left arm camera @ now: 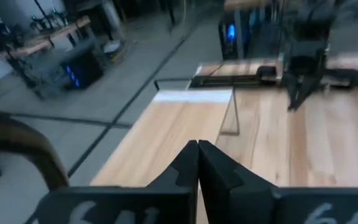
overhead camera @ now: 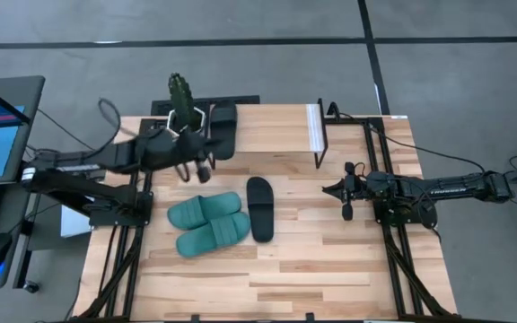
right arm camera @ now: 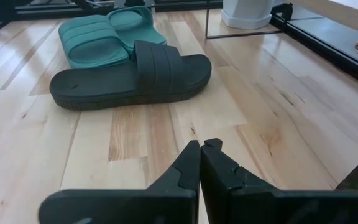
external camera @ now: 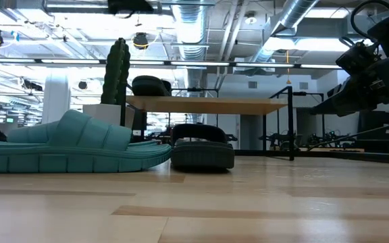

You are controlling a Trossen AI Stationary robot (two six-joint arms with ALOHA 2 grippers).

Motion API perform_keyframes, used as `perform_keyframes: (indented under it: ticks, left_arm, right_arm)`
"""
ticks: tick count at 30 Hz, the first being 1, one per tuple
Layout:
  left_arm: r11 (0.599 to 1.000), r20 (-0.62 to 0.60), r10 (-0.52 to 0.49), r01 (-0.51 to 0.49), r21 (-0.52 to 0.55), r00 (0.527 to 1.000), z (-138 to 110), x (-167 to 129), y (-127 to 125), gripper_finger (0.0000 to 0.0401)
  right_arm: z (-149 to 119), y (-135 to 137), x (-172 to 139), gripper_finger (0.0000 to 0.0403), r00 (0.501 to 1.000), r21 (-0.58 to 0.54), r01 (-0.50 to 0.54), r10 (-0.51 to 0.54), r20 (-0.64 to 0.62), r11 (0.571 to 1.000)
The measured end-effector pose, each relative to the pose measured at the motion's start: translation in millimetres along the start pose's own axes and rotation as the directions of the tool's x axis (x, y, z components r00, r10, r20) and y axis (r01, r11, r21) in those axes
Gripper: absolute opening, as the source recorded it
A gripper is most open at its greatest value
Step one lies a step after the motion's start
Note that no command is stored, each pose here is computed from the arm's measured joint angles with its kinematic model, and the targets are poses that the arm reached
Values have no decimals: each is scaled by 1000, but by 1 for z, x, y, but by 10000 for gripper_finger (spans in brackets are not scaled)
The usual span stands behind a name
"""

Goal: Pick and place slides into the shelf
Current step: Put the black slide on the shelf

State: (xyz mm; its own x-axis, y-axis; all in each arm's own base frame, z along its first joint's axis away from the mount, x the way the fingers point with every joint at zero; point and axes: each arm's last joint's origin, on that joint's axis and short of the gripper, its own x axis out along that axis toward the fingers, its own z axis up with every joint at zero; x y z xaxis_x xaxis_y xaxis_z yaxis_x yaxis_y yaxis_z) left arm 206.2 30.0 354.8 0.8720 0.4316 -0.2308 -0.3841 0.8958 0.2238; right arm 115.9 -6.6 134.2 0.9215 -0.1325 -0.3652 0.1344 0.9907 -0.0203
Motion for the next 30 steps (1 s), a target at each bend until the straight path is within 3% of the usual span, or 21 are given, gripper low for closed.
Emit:
perform_keyframes:
  ticks: [6,12,21,25,28,30]
  left_arm:
    - [991,217,-49,75,-109,975,-57,-24,-4,0]
    - [977,305,-86,140,-160,949,-93,-43,-6,0]
    - [965,395,-148,220,-142,907,-102,-64,-5,0]
    - [968,428,-203,245,-45,880,-101,-70,-5,0]
    - [968,456,-229,250,15,860,-100,-76,-4,0]
    - [969,470,-231,246,31,852,-100,-79,-4,0]
  right_arm:
    - [0,0,0,0,1000,0,0,0,-1,1000]
    - [0,0,0,0,1000,0,0,0,-1,1000]
    - [1,-1,0,0,999,2,31,-31,8,1000]
    - [9,-8,-1,0,977,45,187,-191,96,981]
    - [18,-11,-2,0,961,77,201,-212,178,977]
    - [23,-11,-3,0,951,168,167,-204,232,972]
